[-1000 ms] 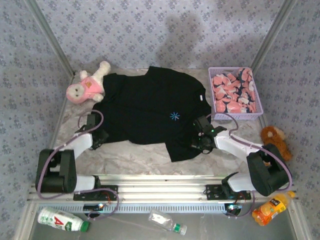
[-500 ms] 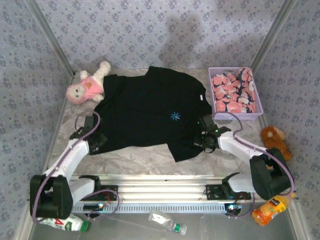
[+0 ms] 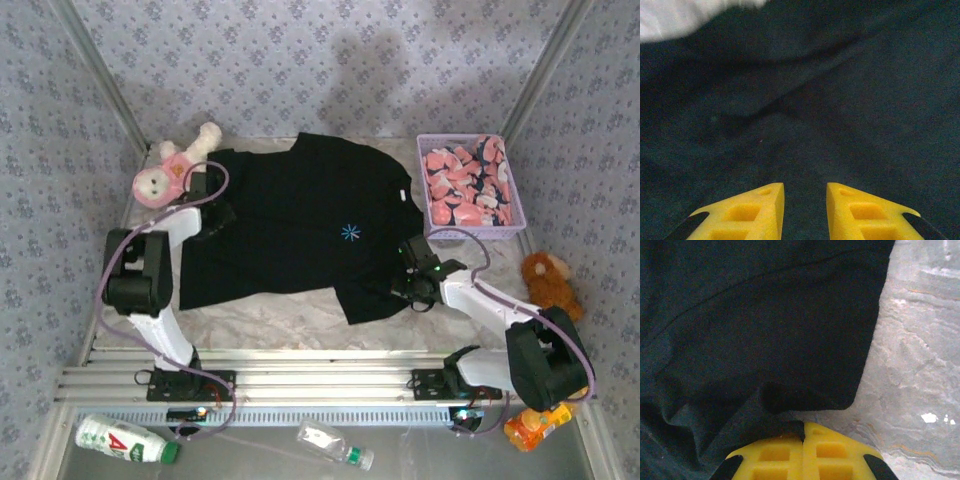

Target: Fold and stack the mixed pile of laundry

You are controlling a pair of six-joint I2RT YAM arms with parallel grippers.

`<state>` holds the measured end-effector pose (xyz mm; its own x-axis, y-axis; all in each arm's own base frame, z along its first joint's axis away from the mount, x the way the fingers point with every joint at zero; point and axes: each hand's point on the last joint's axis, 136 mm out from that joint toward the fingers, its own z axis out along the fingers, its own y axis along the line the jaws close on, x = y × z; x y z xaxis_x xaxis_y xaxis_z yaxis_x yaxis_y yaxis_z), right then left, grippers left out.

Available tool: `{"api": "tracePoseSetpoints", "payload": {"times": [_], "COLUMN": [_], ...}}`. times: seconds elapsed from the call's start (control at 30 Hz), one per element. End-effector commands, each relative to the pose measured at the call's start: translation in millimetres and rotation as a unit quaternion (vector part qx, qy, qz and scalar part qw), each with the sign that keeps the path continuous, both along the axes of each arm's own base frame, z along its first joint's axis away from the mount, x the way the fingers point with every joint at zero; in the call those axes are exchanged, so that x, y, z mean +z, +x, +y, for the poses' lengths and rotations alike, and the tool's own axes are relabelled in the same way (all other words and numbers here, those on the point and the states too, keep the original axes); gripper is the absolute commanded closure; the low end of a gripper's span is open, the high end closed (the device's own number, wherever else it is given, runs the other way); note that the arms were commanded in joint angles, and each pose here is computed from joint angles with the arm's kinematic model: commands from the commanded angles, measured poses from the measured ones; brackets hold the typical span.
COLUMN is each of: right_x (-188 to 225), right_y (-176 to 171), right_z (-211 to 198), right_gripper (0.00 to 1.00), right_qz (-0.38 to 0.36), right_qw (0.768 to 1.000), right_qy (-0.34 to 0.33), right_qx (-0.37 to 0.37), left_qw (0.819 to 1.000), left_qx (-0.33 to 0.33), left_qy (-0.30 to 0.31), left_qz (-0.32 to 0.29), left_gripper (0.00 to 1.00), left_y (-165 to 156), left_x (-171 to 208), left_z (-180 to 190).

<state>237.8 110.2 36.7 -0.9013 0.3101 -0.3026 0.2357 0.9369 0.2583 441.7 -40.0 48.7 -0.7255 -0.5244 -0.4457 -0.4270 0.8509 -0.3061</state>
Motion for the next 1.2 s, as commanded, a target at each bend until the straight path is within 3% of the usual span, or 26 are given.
{"api": "tracePoseSetpoints", "payload": {"times": [0.0, 0.27, 0.37, 0.43, 0.57, 0.73, 0.9, 1.17], "right_x": [-2.4, -5.6, -9.3, -12.9, -15.0, -12.4, -16.5, -13.8], "right_y": [-6.7, -4.3, -7.0, -9.9, -11.3, -23.4, -38.6, -34.6], "right_z": [-8.3, -1.5, -2.1, -4.2, -7.9, 0.0, -4.4, -9.6], "right_gripper": [1.00, 1.00, 1.00, 1.00, 1.00, 0.97, 0.98, 1.00], "right_qz": [0.007, 0.005, 0.008, 0.013, 0.017, 0.038, 0.048, 0.040], "right_qw": [1.000, 1.000, 1.000, 1.000, 0.999, 0.999, 0.998, 0.998], "right_qy": [-0.004, 0.009, 0.008, 0.004, -0.006, -0.003, -0.019, -0.007], "right_qx": [-0.023, -0.021, -0.023, -0.025, -0.028, -0.016, -0.019, -0.037], "left_qw": [0.999, 0.995, 0.995, 0.997, 0.999, 1.000, 0.999, 0.987], "left_qx": [-0.003, 0.024, 0.017, 0.010, 0.000, 0.001, 0.037, 0.126], "left_qy": [0.022, 0.049, 0.026, 0.021, 0.011, 0.009, 0.025, 0.046], "left_qz": [0.023, 0.085, 0.091, 0.078, 0.044, 0.011, 0.015, 0.089], "left_gripper": [0.71, 0.72, 0.70, 0.64, 0.37, 0.17, 0.18, 0.24], "left_y": [7.9, 23.0, 36.4, 40.6, 31.8, -4.9, -64.5, -148.4], "left_x": [-12.3, -53.3, -52.1, -39.4, -1.6, 46.0, 55.0, 24.9], "left_z": [6.8, 34.8, 29.5, 24.4, 18.7, 19.7, 41.0, 91.1]}}
